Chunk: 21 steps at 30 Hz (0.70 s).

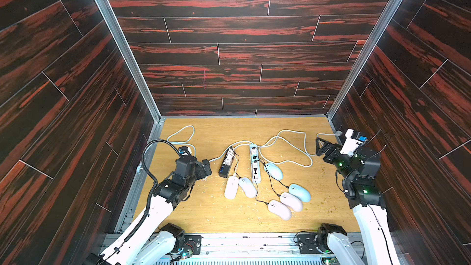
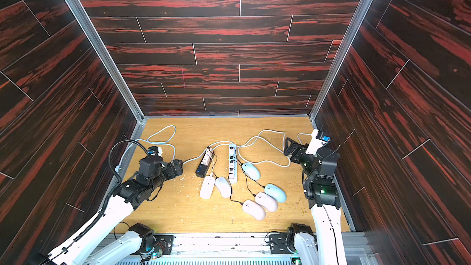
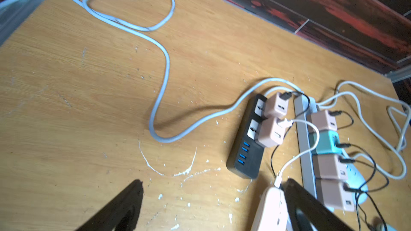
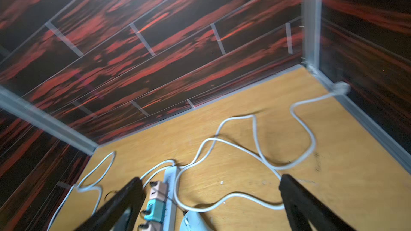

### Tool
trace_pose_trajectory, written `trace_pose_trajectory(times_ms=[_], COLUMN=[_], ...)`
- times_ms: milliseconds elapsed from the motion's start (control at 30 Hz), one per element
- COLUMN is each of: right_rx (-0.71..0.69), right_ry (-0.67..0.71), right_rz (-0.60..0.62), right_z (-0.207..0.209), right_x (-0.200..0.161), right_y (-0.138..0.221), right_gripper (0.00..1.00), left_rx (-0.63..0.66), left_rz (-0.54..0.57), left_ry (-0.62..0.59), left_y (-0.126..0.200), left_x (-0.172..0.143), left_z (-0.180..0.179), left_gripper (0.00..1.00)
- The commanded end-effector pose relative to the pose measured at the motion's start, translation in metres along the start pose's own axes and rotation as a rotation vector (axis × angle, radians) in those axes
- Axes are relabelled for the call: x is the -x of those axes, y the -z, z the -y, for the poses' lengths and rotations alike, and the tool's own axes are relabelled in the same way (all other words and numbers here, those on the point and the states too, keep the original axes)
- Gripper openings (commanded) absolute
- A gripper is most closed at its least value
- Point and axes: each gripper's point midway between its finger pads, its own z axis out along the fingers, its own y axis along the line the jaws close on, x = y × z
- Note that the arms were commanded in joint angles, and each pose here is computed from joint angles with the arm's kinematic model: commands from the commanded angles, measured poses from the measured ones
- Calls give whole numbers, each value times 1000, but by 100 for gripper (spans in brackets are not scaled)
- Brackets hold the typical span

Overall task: Unplug the wireless mouse
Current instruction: Pick up the mouse from the center of the board.

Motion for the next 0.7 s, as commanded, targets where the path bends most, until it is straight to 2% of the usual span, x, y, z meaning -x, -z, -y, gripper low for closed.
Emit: trace_pose_trajectory(times_ms=[0,200,267,667], right_rx=[-144,43,64,122], right_ry=[-53,-111,-127,28], right_rz=[-86,-155,-189,-350], right_z=[26,-5,-13,-97], right_x=[-18,-33,-46,-140], right_y=[-3,-10,-12,-2], right_gripper=[98,96,96,97], left_rx=[-48,-71,-70,-34], left_rz=[-91,-160,-170,-175], left_ry=[-61,-105,-105,-130], left_y=[2,-1,-3,-12], left_x=[-22,-44,-50,-72], left_z=[11,20,21,21], left_gripper=[100,100,100,100])
